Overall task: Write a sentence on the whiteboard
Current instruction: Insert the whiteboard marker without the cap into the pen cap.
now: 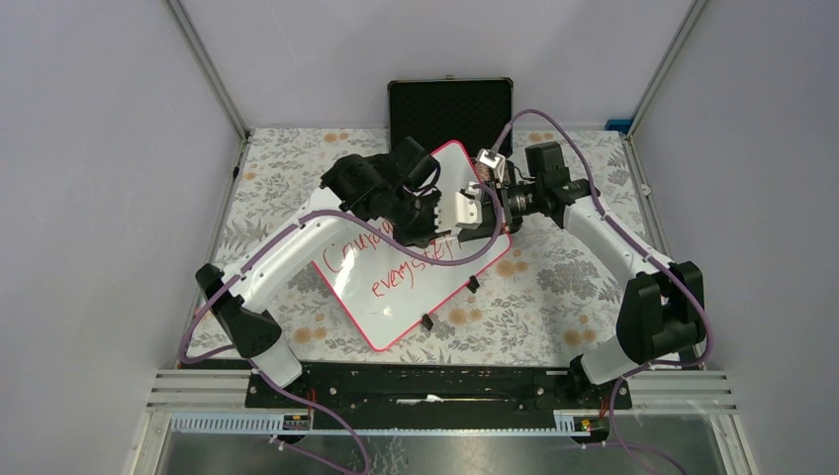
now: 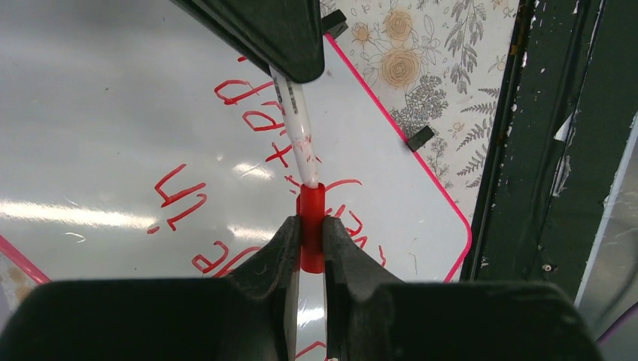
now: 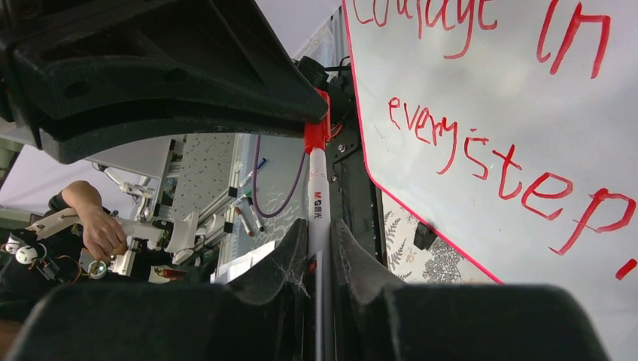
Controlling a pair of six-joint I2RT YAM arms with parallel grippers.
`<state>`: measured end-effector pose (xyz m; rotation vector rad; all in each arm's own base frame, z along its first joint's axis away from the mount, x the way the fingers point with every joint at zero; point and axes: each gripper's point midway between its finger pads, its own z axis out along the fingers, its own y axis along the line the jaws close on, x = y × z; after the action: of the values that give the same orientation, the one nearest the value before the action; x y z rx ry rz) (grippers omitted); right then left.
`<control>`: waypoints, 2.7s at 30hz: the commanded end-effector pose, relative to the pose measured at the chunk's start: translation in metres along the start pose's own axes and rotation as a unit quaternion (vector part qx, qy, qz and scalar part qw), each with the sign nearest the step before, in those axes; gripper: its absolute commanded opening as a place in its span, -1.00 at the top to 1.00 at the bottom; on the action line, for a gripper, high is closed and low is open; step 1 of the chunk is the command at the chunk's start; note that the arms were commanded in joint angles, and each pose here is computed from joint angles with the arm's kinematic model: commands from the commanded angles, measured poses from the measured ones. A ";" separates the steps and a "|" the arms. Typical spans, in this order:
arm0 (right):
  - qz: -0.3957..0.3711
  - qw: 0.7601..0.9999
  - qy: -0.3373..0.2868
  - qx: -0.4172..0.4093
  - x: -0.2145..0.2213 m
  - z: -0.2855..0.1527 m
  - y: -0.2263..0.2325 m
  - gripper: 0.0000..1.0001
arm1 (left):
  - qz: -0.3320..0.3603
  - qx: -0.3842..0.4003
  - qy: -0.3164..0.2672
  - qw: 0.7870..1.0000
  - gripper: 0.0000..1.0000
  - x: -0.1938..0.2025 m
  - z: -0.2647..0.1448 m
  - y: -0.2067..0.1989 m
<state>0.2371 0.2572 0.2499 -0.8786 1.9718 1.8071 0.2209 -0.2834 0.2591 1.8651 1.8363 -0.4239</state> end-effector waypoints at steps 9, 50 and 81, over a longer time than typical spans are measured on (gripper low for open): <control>-0.025 0.999 -0.043 -0.001 -0.026 0.012 -0.002 1.00 | -0.022 -0.007 -0.072 0.997 1.00 -0.046 0.003 0.012; 0.020 0.992 -0.098 -0.073 -0.043 0.006 0.020 1.00 | -0.027 -0.124 -0.114 0.985 -0.29 0.004 -0.081 0.038; 0.045 0.989 -0.077 -0.118 -0.037 0.014 0.034 1.00 | 0.027 -0.133 -0.057 0.989 0.81 -0.011 -0.030 0.039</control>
<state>0.2555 0.2763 0.2892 -0.5473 1.8379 2.1595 0.2516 -0.2631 0.2787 1.6909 1.7422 -0.2591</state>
